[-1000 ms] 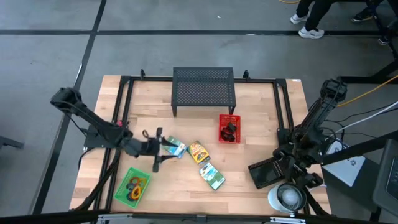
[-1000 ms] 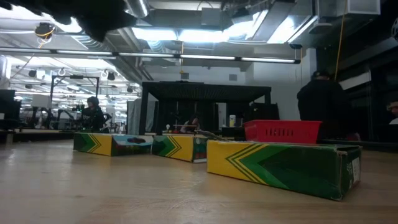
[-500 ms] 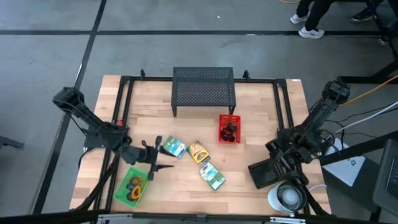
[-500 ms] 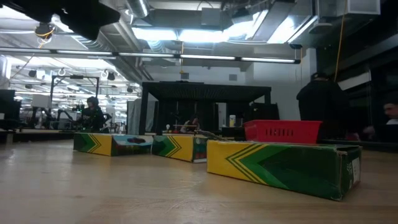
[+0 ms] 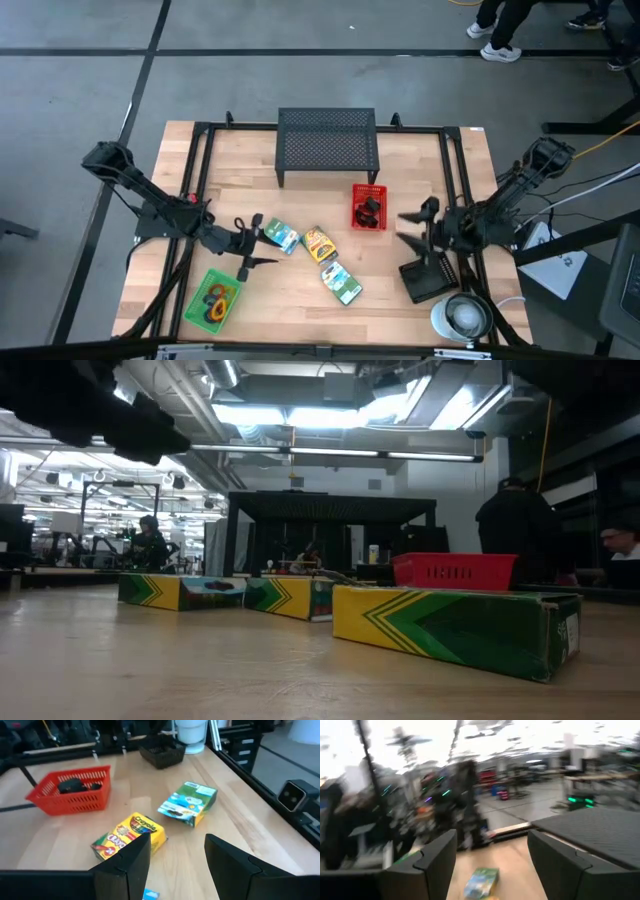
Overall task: Pick & Place Office Desk Supplies
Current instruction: Put the crayon box into the black bin
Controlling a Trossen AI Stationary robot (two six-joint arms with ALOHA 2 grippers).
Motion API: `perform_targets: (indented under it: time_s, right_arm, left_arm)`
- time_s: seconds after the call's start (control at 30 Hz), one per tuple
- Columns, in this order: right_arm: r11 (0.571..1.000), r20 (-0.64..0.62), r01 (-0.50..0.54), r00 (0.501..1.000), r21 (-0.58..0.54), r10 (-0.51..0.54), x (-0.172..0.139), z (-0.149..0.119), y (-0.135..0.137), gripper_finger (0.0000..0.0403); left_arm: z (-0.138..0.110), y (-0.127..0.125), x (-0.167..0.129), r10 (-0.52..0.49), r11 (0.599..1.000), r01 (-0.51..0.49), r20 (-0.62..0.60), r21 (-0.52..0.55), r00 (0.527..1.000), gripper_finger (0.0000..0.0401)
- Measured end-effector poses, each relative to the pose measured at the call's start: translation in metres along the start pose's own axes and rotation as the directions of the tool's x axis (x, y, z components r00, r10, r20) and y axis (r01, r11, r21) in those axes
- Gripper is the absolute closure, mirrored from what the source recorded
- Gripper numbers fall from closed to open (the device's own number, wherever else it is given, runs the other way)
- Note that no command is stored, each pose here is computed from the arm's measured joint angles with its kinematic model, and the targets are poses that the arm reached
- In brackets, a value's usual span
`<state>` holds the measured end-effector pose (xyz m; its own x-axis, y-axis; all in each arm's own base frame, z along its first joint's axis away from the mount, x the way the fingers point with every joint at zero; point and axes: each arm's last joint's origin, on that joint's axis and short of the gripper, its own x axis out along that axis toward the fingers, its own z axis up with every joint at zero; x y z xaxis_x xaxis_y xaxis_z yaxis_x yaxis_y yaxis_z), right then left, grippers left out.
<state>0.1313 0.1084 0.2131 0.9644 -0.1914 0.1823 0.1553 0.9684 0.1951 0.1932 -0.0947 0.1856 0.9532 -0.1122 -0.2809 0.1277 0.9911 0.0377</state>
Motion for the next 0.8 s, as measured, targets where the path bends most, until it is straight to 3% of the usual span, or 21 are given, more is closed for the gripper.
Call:
perform_targets:
  time_s: [0.1,0.2,0.3,0.4,0.47,0.6,0.7,0.8]
  right_arm:
    - [0.995,0.014,0.083,0.996,0.056,-0.083,0.014,0.007,-0.002,0.0159]
    - [0.987,-0.010,0.156,0.988,0.036,-0.155,0.028,0.008,-0.002,0.0159]
    - [0.954,-0.025,0.289,0.957,0.077,-0.288,0.034,0.008,-0.006,0.0159]
    - [0.931,-0.045,0.342,0.940,0.129,-0.340,0.034,0.003,-0.008,0.0159]
    - [0.922,-0.066,0.347,0.938,0.171,-0.340,0.034,-0.002,-0.008,0.0159]
    - [0.935,-0.107,0.279,0.959,0.221,-0.261,0.035,-0.008,-0.007,0.0159]
    - [0.940,-0.121,0.217,0.974,0.262,-0.192,0.037,-0.009,-0.006,0.0159]
    - [0.927,-0.117,0.244,0.969,0.286,-0.219,0.039,-0.009,-0.009,0.0159]
  left_arm:
    - [-0.005,0.004,0.001,-0.010,1.000,0.010,-0.021,-0.007,1.000,0.0217]
    - [-0.011,0.008,0.000,0.026,1.000,-0.026,-0.047,-0.004,0.999,0.0217]
    - [-0.016,0.010,0.000,0.039,0.999,-0.040,-0.059,-0.007,0.997,0.0217]
    - [-0.015,0.011,0.000,0.046,0.998,-0.048,-0.051,-0.035,0.998,0.0217]
    - [-0.016,0.012,0.000,0.079,0.996,-0.082,-0.065,-0.044,0.995,0.0217]
    - [-0.022,0.016,-0.001,0.241,0.970,-0.245,-0.143,-0.009,0.960,0.0217]
    - [-0.017,0.015,0.003,0.262,0.965,-0.262,-0.210,0.025,0.942,0.0217]
    - [-0.013,0.007,0.011,0.292,0.956,-0.285,-0.248,0.066,0.924,0.0217]
